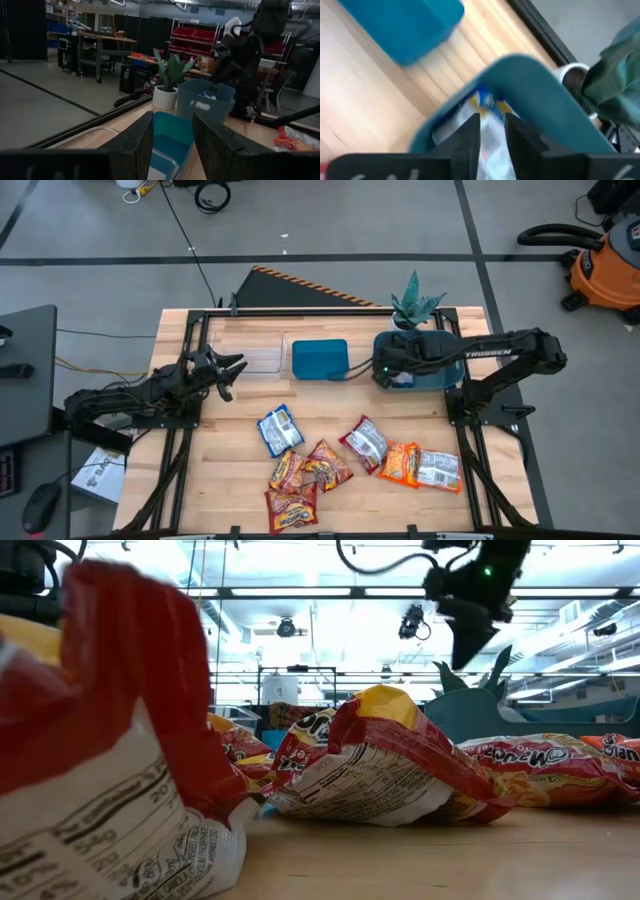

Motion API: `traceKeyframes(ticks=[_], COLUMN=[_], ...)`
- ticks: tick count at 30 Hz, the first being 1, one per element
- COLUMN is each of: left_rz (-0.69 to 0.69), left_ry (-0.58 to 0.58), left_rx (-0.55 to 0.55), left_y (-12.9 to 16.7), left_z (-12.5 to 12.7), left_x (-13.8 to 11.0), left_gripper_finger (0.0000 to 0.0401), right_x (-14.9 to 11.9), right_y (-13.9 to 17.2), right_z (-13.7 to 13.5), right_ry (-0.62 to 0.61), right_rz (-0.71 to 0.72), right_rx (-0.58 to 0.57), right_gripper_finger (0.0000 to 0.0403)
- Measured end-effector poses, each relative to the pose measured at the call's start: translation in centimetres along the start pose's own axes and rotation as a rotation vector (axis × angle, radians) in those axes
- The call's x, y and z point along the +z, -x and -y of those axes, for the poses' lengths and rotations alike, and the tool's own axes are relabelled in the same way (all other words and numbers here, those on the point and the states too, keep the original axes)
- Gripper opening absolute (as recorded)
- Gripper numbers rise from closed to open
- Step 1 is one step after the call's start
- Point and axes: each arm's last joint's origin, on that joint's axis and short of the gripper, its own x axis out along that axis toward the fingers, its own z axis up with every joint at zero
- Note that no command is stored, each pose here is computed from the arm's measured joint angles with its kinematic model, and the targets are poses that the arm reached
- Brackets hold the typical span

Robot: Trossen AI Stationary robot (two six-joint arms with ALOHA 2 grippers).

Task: Sort Maruchan noodles
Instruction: Put the blue noodle pack into the green bin

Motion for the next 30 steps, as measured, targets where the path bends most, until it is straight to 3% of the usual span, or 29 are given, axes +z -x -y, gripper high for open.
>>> traceKeyframes(ticks=[4,11,16,20,25,30], left_rz=[0.000,0.000,-0.002,-0.012,-0.019,-0.018], left_ry=[0.014,0.015,0.020,0.015,0.015,0.015], left_rx=[0.000,0.000,0.001,0.002,0.003,0.003], left_y=[0.0,0.0,0.0,-0.1,-0.1,-0.1], left_z=[0.0,0.0,0.0,0.0,0.0,0.0], left_x=[0.0,0.0,0.0,-0.1,-0.2,-0.2], left_gripper_finger=[0.0142,0.0142,0.0142,0.0142,0.0142,0.0142], right_x=[1.7,4.0,4.8,5.8,6.6,6.9], right_y=[1.7,3.9,4.6,4.9,3.9,1.4], right_z=[-0.4,-4.5,-6.6,-7.8,-9.8,-12.8], right_ry=[-0.034,0.064,0.124,0.104,0.135,0.195], right_rz=[0.091,0.414,0.558,0.671,0.731,0.695], right_rx=[0.066,0.408,0.477,0.530,0.658,0.772], right_gripper_finger=[0.0113,0.0115,0.0115,0.0115,0.0115,0.0114])
